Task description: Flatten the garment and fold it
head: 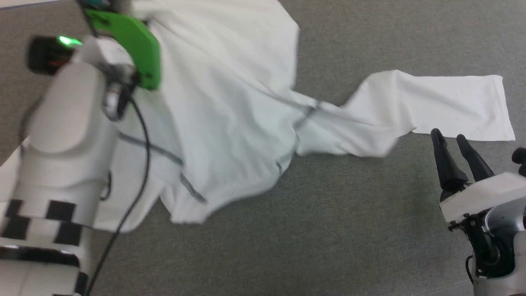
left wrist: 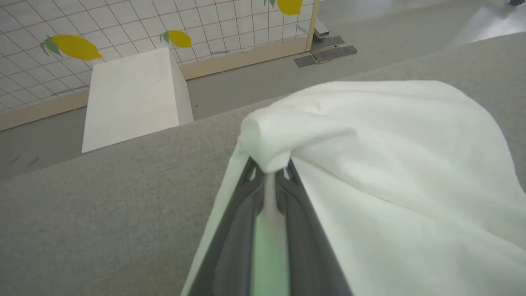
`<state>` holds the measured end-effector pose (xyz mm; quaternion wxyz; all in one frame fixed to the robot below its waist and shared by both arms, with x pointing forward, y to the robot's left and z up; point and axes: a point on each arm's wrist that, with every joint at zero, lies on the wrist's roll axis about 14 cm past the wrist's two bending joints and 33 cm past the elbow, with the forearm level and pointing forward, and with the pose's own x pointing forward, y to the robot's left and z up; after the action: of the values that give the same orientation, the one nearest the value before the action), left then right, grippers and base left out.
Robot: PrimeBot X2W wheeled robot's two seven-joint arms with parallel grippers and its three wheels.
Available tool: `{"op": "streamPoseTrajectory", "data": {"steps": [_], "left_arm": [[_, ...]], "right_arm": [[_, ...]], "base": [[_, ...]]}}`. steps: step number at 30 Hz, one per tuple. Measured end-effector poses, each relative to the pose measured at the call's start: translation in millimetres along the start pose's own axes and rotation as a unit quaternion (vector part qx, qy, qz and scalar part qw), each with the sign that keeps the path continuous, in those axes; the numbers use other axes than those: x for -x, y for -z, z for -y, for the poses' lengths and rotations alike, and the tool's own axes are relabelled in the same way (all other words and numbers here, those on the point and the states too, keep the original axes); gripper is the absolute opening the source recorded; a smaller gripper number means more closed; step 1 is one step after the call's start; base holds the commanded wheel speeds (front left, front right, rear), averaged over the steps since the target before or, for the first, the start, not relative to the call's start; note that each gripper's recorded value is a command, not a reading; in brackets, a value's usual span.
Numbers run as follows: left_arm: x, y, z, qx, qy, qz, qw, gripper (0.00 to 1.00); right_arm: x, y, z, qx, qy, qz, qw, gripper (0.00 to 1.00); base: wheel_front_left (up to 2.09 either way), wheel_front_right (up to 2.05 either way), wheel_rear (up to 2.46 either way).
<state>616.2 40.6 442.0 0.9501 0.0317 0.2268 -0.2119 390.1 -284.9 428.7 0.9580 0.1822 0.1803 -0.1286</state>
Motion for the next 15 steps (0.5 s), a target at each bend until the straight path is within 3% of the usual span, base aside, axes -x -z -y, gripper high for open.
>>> {"op": "streamPoseTrajectory", "data": {"steps": [4,7,8,9,15], "left_arm": [[-6,-29,-36,-0.016,-0.046,0.050,0.998,0.00],[-11,-24,-52,-0.018,-0.072,0.041,0.996,0.00],[-13,-17,-55,-0.010,-0.076,0.030,0.997,0.41],[-15,-13,-56,0.001,-0.075,0.024,0.997,1.00],[-3,-37,-53,0.072,-0.040,0.084,0.993,1.00]], "right_arm": [[-4,0,0,0.004,0.001,0.001,1.000,1.00],[-7,2,2,0.006,0.005,0.000,1.000,1.00],[-8,3,2,0.007,0.005,0.000,1.000,1.00],[-9,4,1,0.008,0.004,-0.002,1.000,1.00],[-12,6,-8,0.017,-0.008,-0.006,1.000,1.00]], "base": [[0.00,0.00,0.00],[0.00,0.00,0.00],[0.00,0.00,0.00],[0.00,0.00,0.00],[0.00,0.00,0.00]]}}
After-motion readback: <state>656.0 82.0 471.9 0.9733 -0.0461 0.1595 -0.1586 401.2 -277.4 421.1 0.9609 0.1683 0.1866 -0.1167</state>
